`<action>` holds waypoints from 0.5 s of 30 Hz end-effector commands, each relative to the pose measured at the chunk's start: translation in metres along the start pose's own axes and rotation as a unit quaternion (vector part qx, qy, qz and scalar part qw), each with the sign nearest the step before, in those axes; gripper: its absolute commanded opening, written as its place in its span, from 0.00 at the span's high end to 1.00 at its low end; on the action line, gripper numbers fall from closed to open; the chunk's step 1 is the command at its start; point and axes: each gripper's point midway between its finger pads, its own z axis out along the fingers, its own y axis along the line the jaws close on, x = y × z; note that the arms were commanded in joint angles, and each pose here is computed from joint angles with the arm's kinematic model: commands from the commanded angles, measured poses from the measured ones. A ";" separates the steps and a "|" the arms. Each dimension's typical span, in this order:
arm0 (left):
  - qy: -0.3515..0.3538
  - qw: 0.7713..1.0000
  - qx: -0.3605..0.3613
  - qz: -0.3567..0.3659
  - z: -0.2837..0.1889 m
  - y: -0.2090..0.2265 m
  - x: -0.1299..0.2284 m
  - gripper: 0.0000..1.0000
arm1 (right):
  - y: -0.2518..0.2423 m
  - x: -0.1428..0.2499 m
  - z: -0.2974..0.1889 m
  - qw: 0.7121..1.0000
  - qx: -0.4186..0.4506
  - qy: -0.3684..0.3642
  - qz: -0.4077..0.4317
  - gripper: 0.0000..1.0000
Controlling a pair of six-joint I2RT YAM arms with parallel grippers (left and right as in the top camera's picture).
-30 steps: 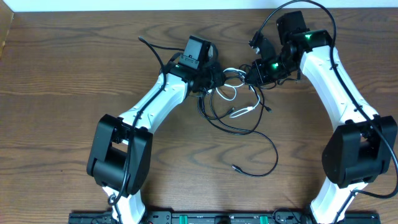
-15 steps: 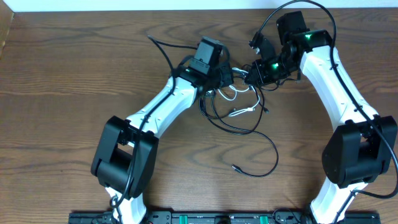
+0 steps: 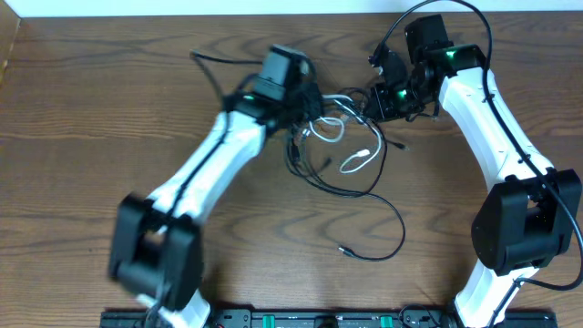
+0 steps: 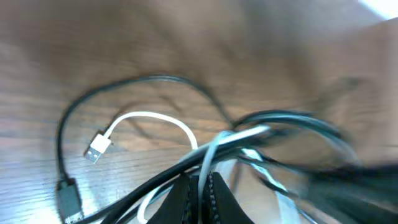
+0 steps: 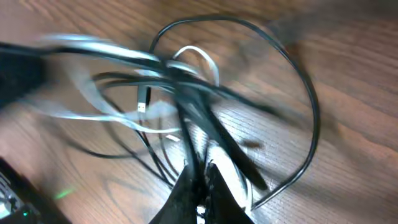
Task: Untangle cables
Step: 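Grasp the bundle with both grippers close together and pull apart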
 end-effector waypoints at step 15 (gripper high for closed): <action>-0.172 0.970 0.147 0.085 -0.198 -0.086 -0.041 0.93 | -0.030 0.018 0.049 0.996 0.012 0.057 0.073 0.99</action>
